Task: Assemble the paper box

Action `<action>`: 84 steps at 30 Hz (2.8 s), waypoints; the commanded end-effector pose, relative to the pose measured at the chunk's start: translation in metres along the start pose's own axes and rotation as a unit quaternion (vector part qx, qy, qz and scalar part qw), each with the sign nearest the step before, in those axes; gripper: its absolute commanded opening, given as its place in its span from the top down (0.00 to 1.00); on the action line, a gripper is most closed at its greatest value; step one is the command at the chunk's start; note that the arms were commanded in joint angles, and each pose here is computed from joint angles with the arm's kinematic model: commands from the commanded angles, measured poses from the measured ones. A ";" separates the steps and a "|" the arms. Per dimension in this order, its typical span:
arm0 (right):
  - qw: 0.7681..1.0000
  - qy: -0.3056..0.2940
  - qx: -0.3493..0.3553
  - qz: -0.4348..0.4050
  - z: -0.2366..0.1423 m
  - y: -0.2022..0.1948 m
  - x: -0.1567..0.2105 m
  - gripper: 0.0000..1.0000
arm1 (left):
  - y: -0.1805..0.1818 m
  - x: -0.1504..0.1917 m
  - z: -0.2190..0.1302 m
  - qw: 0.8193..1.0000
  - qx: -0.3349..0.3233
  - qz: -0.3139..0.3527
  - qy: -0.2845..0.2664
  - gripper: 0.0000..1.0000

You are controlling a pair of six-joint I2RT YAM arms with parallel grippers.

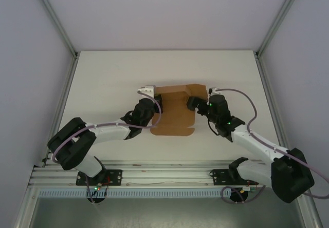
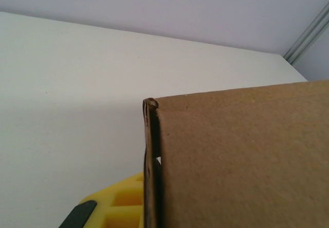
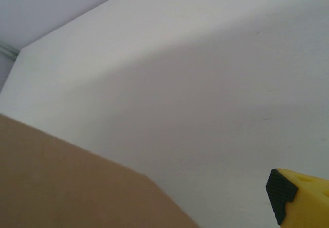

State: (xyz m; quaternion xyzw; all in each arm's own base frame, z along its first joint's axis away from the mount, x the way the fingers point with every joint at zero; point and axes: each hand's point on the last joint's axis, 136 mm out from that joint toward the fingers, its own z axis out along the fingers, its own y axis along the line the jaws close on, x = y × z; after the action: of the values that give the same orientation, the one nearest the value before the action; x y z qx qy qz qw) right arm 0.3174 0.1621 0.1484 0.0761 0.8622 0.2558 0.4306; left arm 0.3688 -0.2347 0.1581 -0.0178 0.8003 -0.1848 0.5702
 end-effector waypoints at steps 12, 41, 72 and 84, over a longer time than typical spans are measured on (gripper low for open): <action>0.976 0.062 -0.191 0.088 0.004 0.074 0.006 0.66 | -0.012 -0.020 0.008 0.999 0.006 -0.043 -0.031 1.00; 0.986 -0.124 0.083 -0.077 -0.125 -0.035 -0.060 0.00 | 0.008 -0.001 -0.002 1.000 0.015 0.024 0.007 1.00; 0.937 0.161 -0.221 -0.216 -0.029 0.057 -0.009 0.37 | -0.005 -0.003 0.008 0.999 0.030 0.035 0.025 1.00; 0.966 0.060 -0.038 -0.248 0.008 0.046 -0.042 0.66 | -0.001 0.003 0.013 0.998 0.007 0.038 0.049 1.00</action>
State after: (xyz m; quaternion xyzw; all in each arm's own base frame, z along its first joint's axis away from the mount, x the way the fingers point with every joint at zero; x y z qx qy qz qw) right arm 0.3142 0.1999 0.1772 -0.2155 0.8738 0.2361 0.3665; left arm 0.3746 -0.2369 0.1497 0.0265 0.8226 -0.1738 0.5407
